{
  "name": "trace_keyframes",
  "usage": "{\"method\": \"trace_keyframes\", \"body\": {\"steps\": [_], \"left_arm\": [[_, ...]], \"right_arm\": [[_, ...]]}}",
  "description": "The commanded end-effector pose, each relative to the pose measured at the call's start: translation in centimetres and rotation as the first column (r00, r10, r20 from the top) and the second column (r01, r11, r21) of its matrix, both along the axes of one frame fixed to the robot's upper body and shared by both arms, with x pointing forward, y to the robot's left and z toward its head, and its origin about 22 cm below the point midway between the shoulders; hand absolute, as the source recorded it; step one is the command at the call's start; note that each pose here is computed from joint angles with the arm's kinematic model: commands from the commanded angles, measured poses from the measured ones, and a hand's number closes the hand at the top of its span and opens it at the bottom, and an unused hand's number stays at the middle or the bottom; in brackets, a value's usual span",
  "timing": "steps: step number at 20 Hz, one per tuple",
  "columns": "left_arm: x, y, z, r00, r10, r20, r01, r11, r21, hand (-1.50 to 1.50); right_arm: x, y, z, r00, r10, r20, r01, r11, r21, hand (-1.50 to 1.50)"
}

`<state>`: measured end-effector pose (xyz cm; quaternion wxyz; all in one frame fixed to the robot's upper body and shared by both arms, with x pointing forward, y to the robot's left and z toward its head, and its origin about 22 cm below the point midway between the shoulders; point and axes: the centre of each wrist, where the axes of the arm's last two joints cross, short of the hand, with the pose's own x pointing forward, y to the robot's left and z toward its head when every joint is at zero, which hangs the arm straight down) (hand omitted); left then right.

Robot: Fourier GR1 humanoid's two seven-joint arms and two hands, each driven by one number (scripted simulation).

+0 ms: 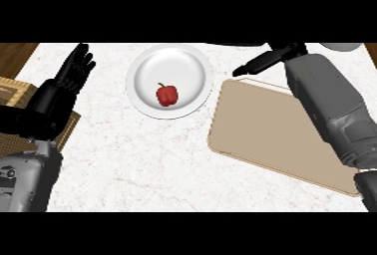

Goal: Pick the bell pepper from the tray and place it in the plate

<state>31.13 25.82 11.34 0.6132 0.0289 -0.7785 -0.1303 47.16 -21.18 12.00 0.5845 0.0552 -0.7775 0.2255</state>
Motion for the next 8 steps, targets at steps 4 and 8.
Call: {"method": "trace_keyframes", "body": {"steps": [4,8], "left_arm": [[0.5,-0.8,1.7,1.0,-0.012,0.006,0.012,1.0,-0.008,0.0],[0.8,-0.5,1.0,1.0,-0.014,0.016,0.014,1.0,-0.002,0.0]], "right_arm": [[-0.3,-4.4,0.4,1.0,0.016,0.025,-0.015,0.999,-0.028,-1.5],[-0.5,-3.4,-0.7,0.996,-0.039,0.076,0.044,0.997,-0.058,-1.5]]}}
